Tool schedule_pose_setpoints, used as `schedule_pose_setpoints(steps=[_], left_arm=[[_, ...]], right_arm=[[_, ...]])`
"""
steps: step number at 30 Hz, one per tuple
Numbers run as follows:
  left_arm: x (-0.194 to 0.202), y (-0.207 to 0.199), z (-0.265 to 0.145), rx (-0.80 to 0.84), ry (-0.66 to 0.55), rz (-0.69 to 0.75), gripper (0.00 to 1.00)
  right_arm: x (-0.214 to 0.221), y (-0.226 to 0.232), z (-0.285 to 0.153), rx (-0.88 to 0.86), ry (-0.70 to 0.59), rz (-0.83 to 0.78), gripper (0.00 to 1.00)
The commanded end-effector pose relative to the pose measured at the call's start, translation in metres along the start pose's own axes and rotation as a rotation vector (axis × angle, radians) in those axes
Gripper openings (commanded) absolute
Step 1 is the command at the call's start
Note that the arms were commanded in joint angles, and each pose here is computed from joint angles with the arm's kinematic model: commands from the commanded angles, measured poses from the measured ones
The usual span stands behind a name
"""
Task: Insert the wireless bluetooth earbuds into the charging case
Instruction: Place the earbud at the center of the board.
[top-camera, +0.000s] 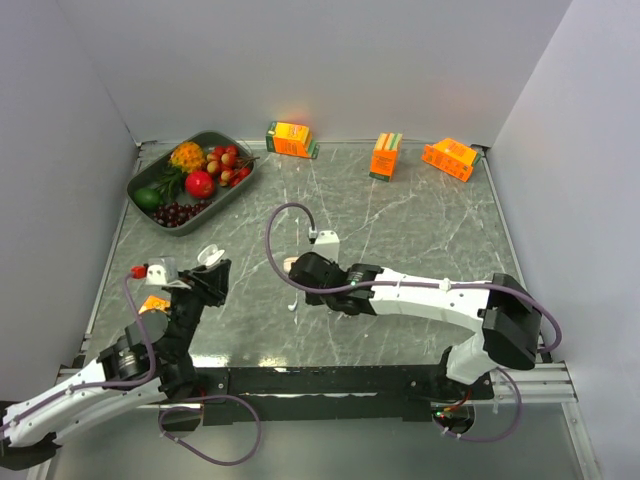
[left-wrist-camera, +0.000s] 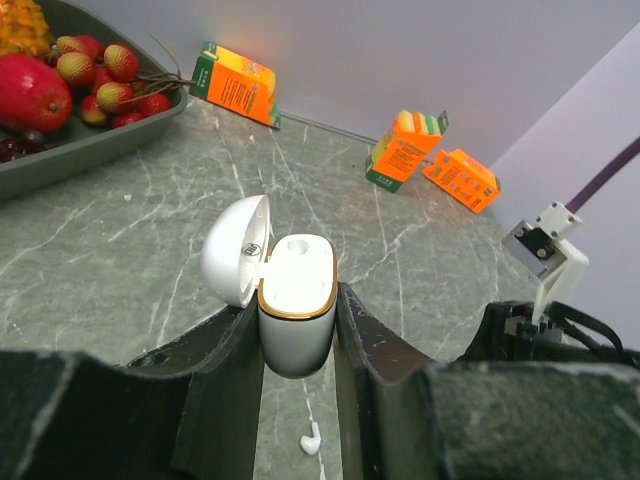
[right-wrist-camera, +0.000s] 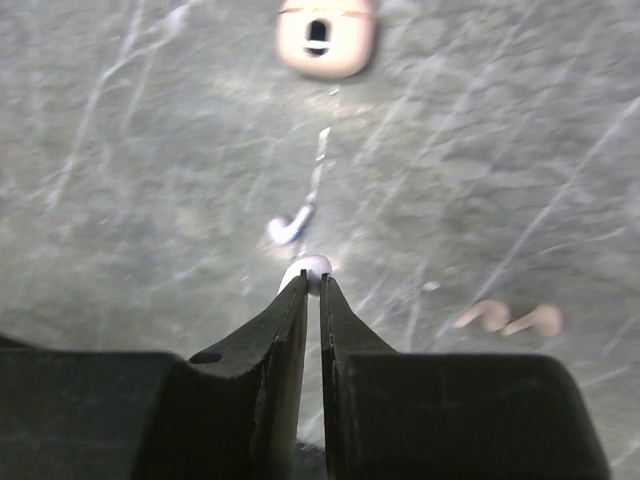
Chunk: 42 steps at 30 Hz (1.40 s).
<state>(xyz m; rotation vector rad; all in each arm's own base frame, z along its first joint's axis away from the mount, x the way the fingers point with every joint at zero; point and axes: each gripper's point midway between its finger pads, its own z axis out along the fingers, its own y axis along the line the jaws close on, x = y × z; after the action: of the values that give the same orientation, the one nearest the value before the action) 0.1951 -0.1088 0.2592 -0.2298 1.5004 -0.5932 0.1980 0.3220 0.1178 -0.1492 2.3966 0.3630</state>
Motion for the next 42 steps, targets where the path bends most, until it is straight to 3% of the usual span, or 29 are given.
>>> schedule_pose_setpoints(steps=[1, 8, 15, 17, 19, 27, 30, 42], left_arm=[[-0.001, -0.012, 0.005, 0.028, -0.005, -0.005, 0.01], [0.009, -0.015, 0.009, 0.033, 0.014, 0.02, 0.01], [0.008, -0.016, 0.01, 0.032, 0.016, 0.031, 0.01], [0.007, -0.016, 0.009, 0.032, 0.012, 0.033, 0.01], [0.006, -0.015, 0.009, 0.03, 0.008, 0.031, 0.01], [0.006, -0.017, 0.007, 0.045, 0.014, 0.014, 0.01], [0.007, -0.016, 0.007, 0.046, 0.014, 0.014, 0.01], [0.012, -0.021, 0.008, 0.069, 0.031, 0.027, 0.01]], right_arm=[[-0.016, -0.03, 0.009, 0.079, -0.04, -0.108, 0.0], [-0.005, -0.077, 0.042, 0.225, 0.001, -0.279, 0.0], [-0.025, -0.08, 0.039, 0.203, -0.029, -0.202, 0.0], [-0.032, -0.075, 0.033, 0.18, -0.038, -0.185, 0.09], [-0.035, -0.074, 0.031, 0.17, -0.026, -0.181, 0.26], [-0.013, -0.09, 0.041, 0.165, 0.094, -0.262, 0.52], [-0.005, -0.096, 0.046, 0.171, 0.122, -0.295, 0.57], [0.01, -0.104, 0.071, 0.14, 0.229, -0.3, 0.59]])
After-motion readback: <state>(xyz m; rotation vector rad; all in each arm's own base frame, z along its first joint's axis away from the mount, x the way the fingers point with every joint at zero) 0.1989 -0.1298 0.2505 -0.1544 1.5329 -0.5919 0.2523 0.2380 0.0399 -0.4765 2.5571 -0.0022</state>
